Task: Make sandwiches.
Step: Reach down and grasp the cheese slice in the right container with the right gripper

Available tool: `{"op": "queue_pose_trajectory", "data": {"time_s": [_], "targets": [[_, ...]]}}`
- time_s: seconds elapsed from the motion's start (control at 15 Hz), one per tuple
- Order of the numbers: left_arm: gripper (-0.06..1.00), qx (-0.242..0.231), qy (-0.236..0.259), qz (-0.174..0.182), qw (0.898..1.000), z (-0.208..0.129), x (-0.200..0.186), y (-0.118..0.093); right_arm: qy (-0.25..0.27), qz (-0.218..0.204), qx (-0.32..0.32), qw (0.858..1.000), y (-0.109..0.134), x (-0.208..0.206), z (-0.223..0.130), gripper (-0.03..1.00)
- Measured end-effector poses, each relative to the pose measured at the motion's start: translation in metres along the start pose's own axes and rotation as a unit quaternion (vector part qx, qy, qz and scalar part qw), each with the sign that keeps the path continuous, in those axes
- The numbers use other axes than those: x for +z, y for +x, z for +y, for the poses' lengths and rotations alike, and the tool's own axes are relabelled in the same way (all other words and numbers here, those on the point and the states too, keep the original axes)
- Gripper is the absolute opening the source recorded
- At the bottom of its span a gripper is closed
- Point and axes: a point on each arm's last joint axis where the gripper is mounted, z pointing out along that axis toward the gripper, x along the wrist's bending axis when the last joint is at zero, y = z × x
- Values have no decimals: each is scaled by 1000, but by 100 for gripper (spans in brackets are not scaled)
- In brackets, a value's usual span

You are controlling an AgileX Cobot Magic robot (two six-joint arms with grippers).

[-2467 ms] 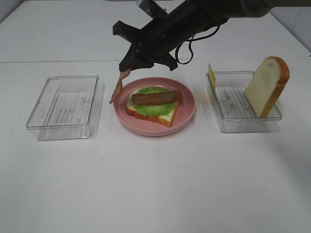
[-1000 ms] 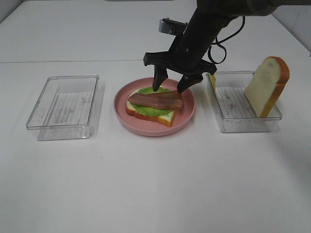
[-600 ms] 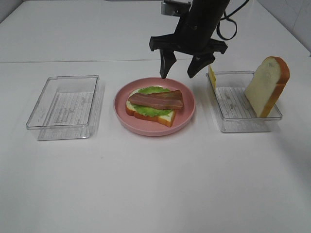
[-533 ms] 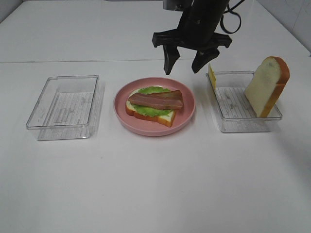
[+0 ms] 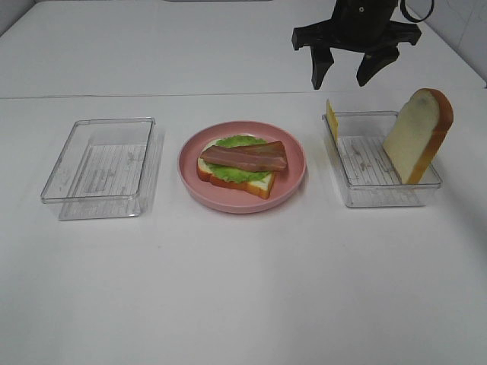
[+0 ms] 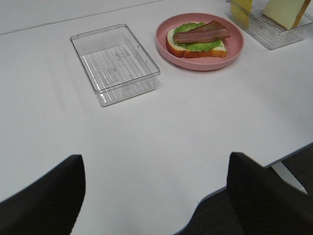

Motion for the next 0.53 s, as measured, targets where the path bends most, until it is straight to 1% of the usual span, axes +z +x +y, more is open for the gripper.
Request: {"op": "queue_pose_trajectory", "data": {"time_s": [0.13, 0.2, 0.33, 0.4, 0.47, 0.53], "targets": [[75, 0, 0, 0, 1000, 0, 0, 0, -22, 16, 0, 1000, 0, 0, 5, 66], [75, 0, 0, 0, 1000, 0, 0, 0, -23, 17, 2, 1000, -2, 3, 6, 66], [75, 0, 0, 0, 1000, 0, 0, 0, -9, 16, 9, 1000, -7, 19, 7, 66], [75, 0, 0, 0, 1000, 0, 0, 0, -9, 16, 9, 1000, -7, 19, 7, 66], [75, 0, 0, 0, 1000, 0, 0, 0, 6, 16, 14, 1000, -10, 38, 7, 66], [75, 0, 0, 0, 1000, 0, 0, 0, 14, 19, 16, 1000, -10, 46, 6, 65]]}}
